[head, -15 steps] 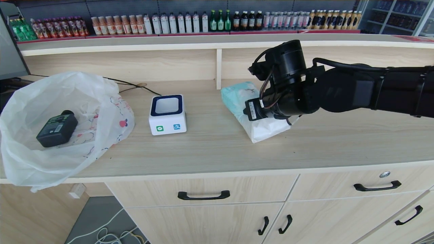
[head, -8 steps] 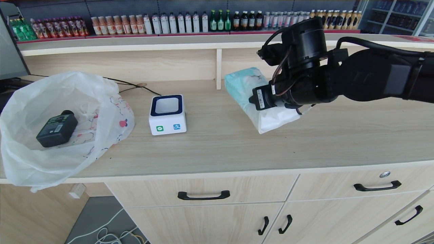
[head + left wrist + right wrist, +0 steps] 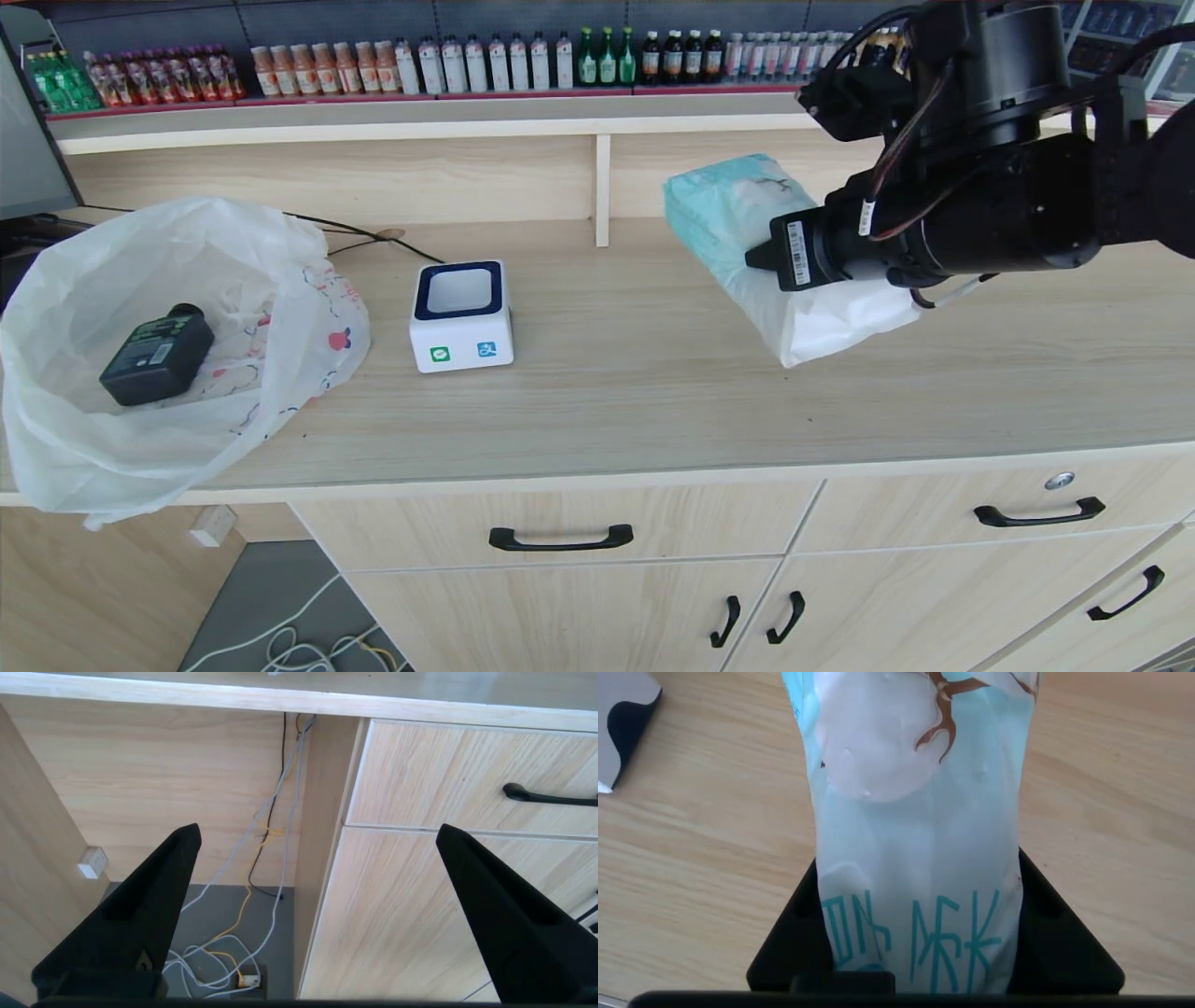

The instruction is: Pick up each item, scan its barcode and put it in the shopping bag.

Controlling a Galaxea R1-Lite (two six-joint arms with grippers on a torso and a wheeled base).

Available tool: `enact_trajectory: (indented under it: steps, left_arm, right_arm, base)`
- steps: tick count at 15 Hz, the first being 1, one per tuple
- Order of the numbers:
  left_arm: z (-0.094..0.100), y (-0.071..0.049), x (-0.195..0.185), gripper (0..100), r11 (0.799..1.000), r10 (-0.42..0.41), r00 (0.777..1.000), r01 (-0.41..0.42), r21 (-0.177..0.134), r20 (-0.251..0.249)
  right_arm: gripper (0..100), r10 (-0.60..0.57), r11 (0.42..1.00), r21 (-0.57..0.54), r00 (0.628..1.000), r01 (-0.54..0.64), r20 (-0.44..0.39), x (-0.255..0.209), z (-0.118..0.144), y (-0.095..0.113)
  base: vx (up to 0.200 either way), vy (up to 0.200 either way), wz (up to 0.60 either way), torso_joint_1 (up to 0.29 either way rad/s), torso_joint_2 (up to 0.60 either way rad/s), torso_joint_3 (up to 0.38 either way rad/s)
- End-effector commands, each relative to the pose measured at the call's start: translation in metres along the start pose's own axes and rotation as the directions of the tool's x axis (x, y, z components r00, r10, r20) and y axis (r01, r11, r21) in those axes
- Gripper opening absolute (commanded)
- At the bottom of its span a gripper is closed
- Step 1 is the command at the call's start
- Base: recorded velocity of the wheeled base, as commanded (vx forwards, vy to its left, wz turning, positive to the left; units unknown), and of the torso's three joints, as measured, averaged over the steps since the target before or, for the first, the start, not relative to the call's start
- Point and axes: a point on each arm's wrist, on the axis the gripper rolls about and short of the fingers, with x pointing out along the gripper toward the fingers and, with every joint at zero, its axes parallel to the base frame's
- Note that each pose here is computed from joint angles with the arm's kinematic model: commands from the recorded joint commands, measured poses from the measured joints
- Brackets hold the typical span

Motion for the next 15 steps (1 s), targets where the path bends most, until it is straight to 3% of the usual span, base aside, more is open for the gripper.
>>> enact_trajectory:
  steps: [1,6,15]
  left_arm:
    - [0.0,0.0,0.0,100,1.0,0.0,1.0,0.0,-0.001,0.0]
    - [0.0,0.0,0.0,100,1.0,0.0,1.0,0.0,-0.001,0.0]
    - [0.0,0.0,0.0,100,1.0,0.0,1.0,0.0,-0.001,0.0]
  right_arm:
    - [0,-0.003,1.0,0.012,1.0,0.002,0.031,-0.041,-0.004,-0.014]
    - [0,0.019,1.0,0.022,0.999,-0.02,0.036,-0.064,-0.014,-0.021]
    - [0,0.214,0.967,0.118,0.97,-0.227,0.113,-0.064,-0.031,-0.017]
  base:
    - [0.0,0.0,0.0,0.0,0.0,0.0]
    - [0.0,0.0,0.0,0.0,0.0,0.0]
    - [0.0,0.0,0.0,0.0,0.0,0.0]
